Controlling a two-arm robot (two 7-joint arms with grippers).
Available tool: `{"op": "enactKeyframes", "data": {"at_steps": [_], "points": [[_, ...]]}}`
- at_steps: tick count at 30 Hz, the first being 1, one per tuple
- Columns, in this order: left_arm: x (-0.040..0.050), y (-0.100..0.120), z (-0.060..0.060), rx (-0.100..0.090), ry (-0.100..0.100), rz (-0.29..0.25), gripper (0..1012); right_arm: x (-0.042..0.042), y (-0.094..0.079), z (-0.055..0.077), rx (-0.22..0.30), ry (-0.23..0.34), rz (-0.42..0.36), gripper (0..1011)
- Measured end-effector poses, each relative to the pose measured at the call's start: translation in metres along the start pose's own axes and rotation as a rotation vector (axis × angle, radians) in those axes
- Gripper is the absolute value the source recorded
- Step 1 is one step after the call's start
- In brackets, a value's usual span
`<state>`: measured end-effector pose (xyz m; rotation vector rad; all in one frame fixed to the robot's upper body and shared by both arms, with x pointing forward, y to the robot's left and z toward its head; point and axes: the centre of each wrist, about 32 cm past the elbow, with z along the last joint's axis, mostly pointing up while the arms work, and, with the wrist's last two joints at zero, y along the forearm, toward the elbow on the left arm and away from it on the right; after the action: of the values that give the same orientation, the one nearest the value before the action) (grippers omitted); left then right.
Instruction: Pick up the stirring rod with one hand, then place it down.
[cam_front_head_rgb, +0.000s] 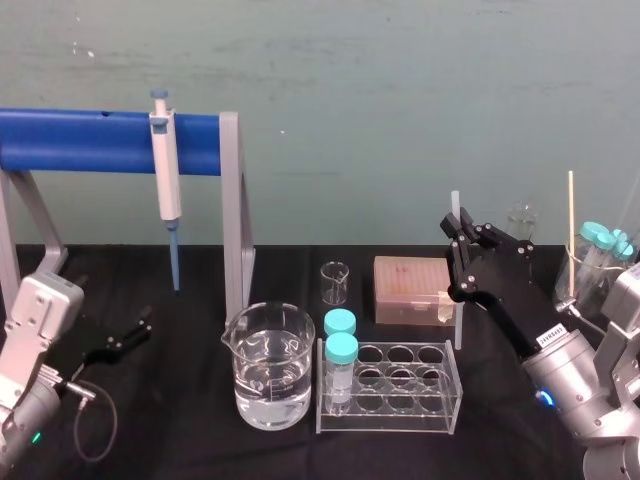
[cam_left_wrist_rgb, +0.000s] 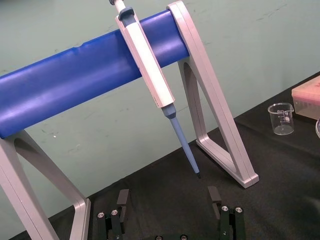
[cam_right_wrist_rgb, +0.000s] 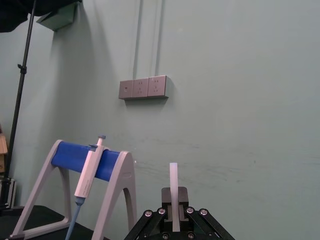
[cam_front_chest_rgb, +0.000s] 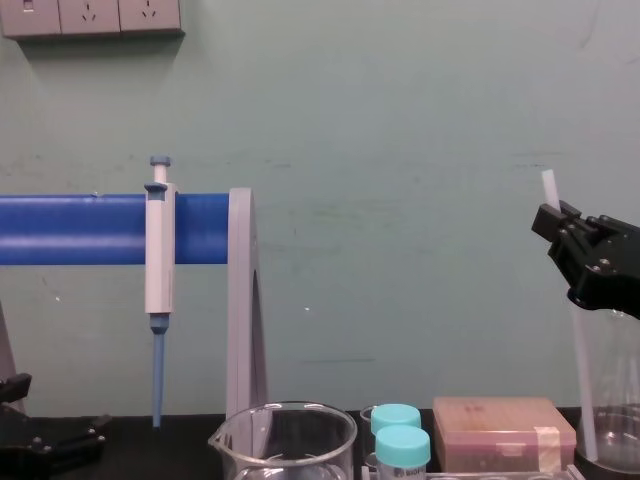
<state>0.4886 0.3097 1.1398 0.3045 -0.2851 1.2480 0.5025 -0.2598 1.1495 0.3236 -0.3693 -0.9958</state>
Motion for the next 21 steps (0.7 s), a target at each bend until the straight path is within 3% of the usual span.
{"op": "enactKeyframes", "data": {"at_steps": [21], "points": [[0.0,0.0,0.0,0.0,0.0,0.0,1000,0.0002,0.0003,0.0001,0.002,0.0,0.002,67]]}}
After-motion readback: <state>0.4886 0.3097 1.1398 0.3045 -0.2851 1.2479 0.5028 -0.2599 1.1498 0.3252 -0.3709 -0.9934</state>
